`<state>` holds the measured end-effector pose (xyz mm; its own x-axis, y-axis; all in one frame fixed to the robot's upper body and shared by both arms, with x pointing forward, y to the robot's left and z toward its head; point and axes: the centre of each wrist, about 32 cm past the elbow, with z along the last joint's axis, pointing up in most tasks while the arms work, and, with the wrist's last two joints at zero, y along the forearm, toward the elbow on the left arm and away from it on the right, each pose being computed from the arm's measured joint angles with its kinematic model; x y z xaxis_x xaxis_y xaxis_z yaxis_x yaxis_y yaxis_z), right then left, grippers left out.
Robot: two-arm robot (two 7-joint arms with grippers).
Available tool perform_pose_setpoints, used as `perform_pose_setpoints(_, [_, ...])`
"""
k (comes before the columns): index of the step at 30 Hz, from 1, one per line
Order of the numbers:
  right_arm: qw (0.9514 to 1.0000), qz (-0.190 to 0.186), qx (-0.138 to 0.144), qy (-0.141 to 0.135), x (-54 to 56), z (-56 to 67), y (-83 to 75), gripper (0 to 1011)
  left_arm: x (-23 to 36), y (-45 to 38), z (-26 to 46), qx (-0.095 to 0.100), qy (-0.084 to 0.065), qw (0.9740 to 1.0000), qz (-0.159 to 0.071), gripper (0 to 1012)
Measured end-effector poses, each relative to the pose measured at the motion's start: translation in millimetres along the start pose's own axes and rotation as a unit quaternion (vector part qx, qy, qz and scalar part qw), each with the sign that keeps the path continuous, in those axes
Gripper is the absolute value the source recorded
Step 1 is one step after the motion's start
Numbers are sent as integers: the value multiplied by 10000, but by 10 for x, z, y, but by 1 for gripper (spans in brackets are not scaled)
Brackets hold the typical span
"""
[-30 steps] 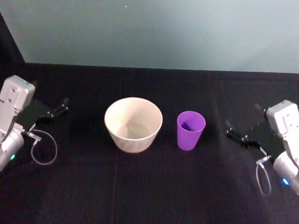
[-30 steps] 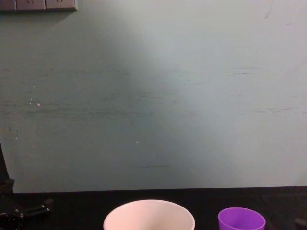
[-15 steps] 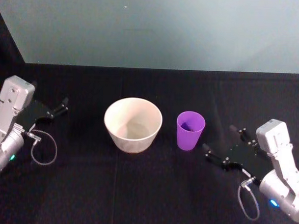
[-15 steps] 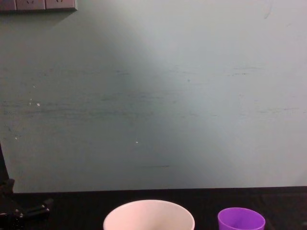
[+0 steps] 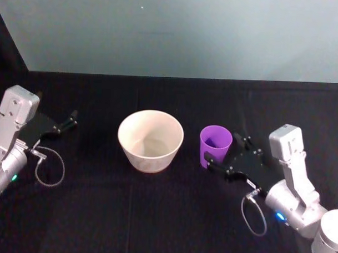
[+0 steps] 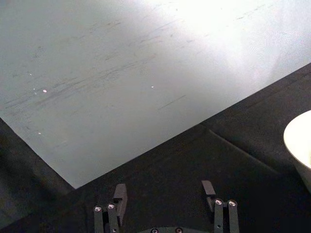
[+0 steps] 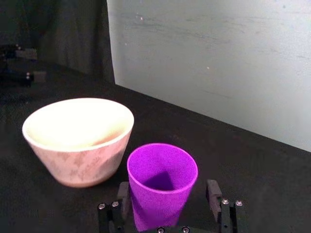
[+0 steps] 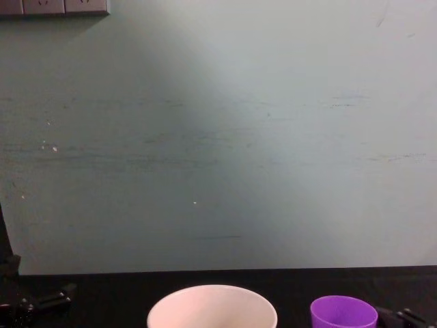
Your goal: Pick up the cup and pour the mung beans from the cup into the bowl.
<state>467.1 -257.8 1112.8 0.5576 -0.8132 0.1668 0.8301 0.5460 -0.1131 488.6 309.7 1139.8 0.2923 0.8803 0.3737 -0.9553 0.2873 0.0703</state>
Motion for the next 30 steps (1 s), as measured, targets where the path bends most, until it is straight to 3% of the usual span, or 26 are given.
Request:
perform_pose_setpoints(11, [9993,52,106,341,-34,-80,271,1000,0,0,0,0,0,10000,0,1000])
perform_pose_setpoints(26, [9988,81,164,465,-59,-81,364,1000,0,0,0,0,0,10000,0,1000])
perform_pose_setpoints(30, [9987,67,158,472,-59,-86,359,927,0,0,0,0,0,10000,0,1000])
